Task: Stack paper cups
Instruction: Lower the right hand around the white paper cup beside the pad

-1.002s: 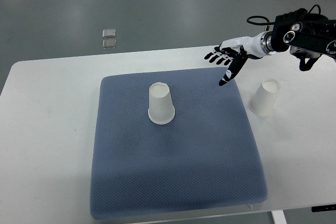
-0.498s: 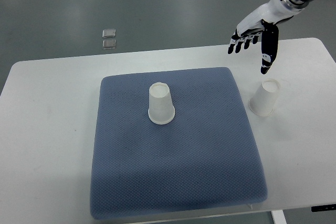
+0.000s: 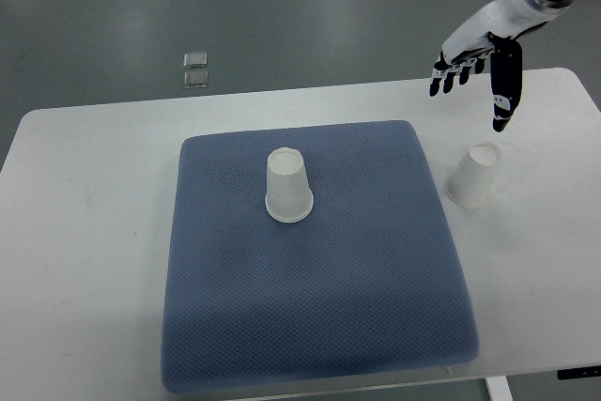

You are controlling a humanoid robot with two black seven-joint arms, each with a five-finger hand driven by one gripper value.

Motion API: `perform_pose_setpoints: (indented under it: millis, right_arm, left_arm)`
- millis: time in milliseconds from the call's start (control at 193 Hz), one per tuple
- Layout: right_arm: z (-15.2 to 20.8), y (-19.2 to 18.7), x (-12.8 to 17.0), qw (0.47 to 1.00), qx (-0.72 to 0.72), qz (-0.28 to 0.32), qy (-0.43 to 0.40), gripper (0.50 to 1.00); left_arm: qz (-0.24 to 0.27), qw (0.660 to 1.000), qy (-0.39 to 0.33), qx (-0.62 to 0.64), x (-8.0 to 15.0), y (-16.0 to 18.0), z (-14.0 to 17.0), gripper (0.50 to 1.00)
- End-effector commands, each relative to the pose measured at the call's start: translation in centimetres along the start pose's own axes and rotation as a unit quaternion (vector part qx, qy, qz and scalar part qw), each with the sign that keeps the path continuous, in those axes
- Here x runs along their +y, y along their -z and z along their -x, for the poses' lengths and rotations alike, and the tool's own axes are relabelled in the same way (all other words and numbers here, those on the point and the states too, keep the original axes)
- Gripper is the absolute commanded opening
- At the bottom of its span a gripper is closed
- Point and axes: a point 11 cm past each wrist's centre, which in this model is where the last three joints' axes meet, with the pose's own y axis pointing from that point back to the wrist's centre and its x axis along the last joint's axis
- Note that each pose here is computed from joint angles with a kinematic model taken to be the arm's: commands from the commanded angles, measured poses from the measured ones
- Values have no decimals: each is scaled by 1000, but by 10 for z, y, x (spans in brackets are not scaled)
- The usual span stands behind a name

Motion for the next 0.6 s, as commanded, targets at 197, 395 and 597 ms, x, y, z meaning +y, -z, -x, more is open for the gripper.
perform_pose_setpoints:
  millis: [197, 395, 597]
  right_arm:
    - [9, -29, -36, 998, -33, 27, -43, 928]
    - [29, -50, -71, 995, -67, 44, -57, 926]
    - [57, -65, -114, 990, -106, 56, -73, 926]
  left_arm:
    - [0, 1000, -1, 1, 0, 0, -1, 1000]
    - [0, 1000, -2, 1, 0, 0, -1, 1000]
    - [0, 1000, -2, 1, 0, 0, -2, 1000]
